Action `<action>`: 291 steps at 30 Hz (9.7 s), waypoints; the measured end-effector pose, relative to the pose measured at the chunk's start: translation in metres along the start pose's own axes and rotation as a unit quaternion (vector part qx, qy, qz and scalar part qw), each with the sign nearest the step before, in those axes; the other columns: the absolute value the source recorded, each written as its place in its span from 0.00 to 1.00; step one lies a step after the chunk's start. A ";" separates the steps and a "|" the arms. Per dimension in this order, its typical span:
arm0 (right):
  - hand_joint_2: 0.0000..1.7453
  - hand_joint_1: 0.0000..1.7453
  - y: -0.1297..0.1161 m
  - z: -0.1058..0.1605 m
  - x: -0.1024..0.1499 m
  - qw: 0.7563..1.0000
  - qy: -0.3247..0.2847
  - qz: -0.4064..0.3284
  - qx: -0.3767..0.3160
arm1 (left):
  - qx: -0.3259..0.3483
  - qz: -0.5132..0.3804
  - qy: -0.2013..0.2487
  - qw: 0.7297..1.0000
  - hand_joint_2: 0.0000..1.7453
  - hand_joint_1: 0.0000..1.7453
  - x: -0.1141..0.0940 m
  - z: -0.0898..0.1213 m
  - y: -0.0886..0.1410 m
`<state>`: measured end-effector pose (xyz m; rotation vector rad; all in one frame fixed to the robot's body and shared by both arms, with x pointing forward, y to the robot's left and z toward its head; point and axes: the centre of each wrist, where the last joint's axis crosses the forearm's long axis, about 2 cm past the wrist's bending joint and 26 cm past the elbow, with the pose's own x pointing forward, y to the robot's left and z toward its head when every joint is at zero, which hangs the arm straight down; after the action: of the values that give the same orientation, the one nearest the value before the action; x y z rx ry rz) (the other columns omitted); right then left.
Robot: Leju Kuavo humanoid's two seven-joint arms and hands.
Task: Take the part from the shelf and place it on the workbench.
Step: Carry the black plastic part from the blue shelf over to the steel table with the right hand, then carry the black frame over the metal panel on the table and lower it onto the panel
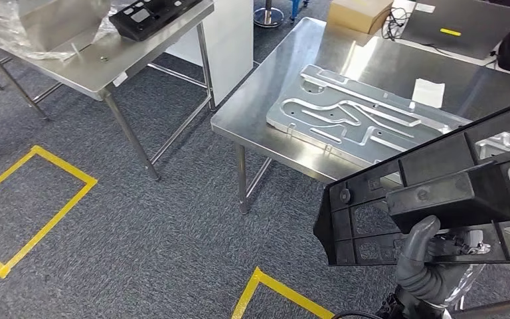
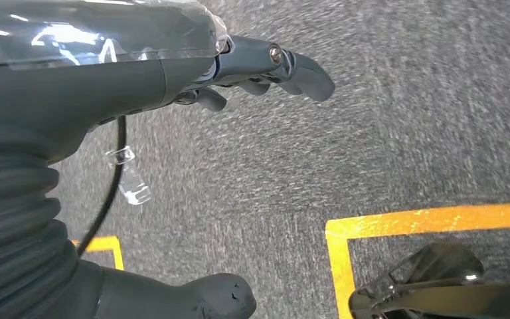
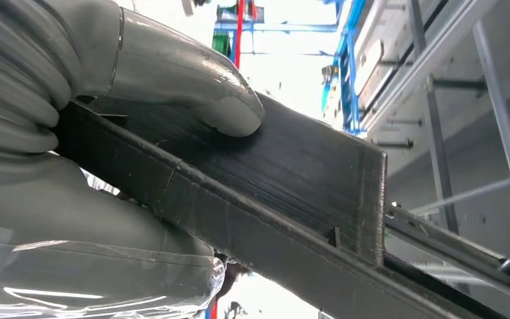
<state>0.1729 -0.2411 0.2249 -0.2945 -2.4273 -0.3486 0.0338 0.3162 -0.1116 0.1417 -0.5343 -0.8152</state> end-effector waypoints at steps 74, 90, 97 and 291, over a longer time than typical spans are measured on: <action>1.00 1.00 -0.002 0.013 0.001 0.995 -0.002 0.093 0.023 | 0.022 0.167 0.008 0.986 1.00 0.00 -0.022 0.007 0.009; 1.00 1.00 -0.001 0.016 0.002 0.995 0.003 0.092 0.029 | 0.023 0.190 0.043 0.981 1.00 0.00 -0.029 0.010 0.012; 1.00 1.00 -0.002 0.019 0.001 0.995 0.011 0.096 0.032 | 0.024 0.191 0.047 0.980 1.00 0.00 -0.033 0.012 0.011; 1.00 1.00 0.287 -0.039 -0.063 0.600 -0.184 0.308 0.715 | 0.059 0.295 0.019 0.953 1.00 0.00 0.022 -0.023 0.086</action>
<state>0.3285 0.0080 0.2632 -0.4087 -1.9496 2.0305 0.1141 0.3578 -0.0949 0.0981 -0.5494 -0.1964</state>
